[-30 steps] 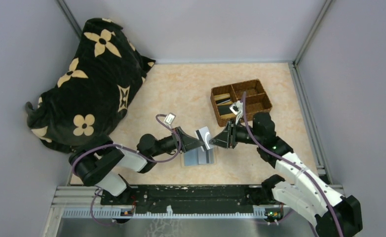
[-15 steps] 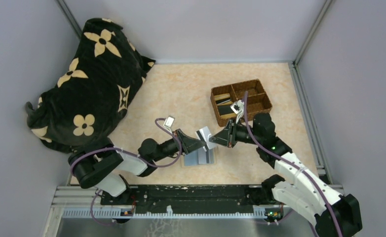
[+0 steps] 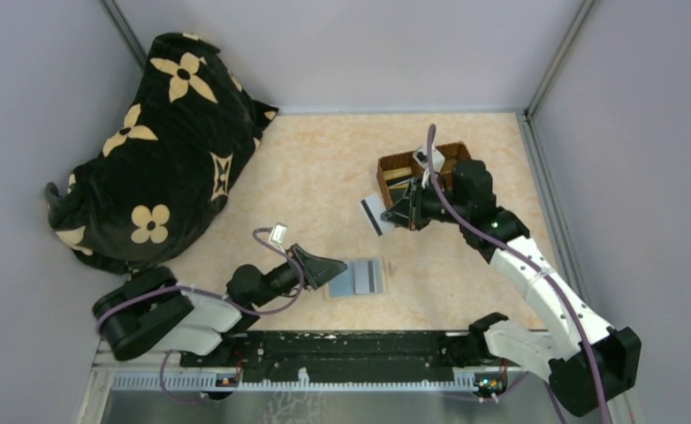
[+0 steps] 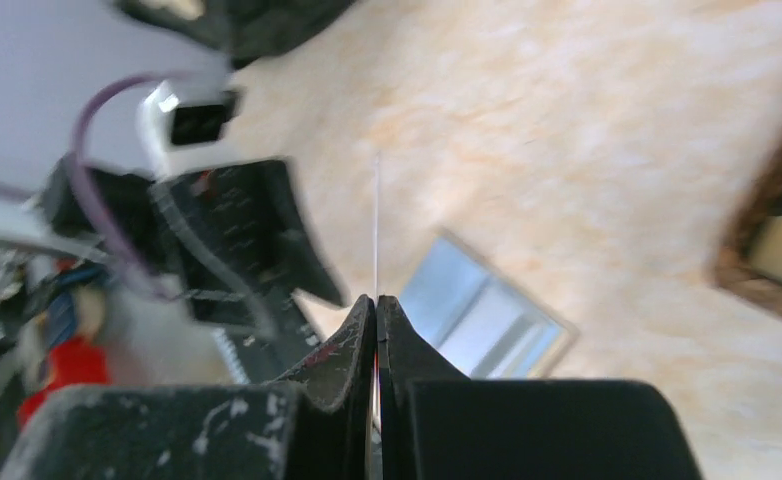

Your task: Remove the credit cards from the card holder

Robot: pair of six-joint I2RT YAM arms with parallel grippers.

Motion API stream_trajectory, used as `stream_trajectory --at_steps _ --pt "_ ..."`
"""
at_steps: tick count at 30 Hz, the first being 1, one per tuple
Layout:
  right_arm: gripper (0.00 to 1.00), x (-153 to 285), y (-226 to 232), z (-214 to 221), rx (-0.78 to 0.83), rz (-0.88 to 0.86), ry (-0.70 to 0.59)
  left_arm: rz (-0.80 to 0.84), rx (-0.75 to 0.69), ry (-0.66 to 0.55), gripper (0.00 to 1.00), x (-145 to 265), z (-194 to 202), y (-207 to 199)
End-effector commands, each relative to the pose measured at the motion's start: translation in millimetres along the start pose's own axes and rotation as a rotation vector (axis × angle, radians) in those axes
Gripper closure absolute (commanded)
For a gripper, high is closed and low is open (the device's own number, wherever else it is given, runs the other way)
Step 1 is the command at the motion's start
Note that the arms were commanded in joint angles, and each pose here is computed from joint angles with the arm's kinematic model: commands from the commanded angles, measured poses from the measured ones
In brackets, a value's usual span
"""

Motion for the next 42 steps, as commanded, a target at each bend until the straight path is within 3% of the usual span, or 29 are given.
stream_trajectory --at_steps 1,7,13,29,42 --pt "1.0 11.9 -40.4 -37.8 0.135 0.399 0.068 -0.082 -0.059 -0.062 0.41 20.5 -5.3 8.7" --pt "1.0 15.9 -101.8 -73.5 0.14 0.91 0.161 -0.182 -0.174 -0.041 0.43 19.9 -17.4 2.4" --pt "1.0 21.6 -144.2 -88.5 0.14 1.079 0.199 -0.244 -0.265 -0.051 0.46 27.5 -28.9 -4.5" --pt "1.0 -1.9 -202.2 -95.1 0.13 1.137 0.307 -0.28 -0.29 -0.109 0.54 45.5 -27.2 9.4" --pt "1.0 -5.7 -203.9 -77.7 0.114 1.074 0.313 -0.307 -0.286 -0.128 0.56 50.4 -27.6 13.7"
Point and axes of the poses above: each gripper's point midway between its finger pads, its own x axis back along the fingers, its own y axis along the line the jaws close on, z = x × y, the point moved 7 cm from there along x, back along the fingers
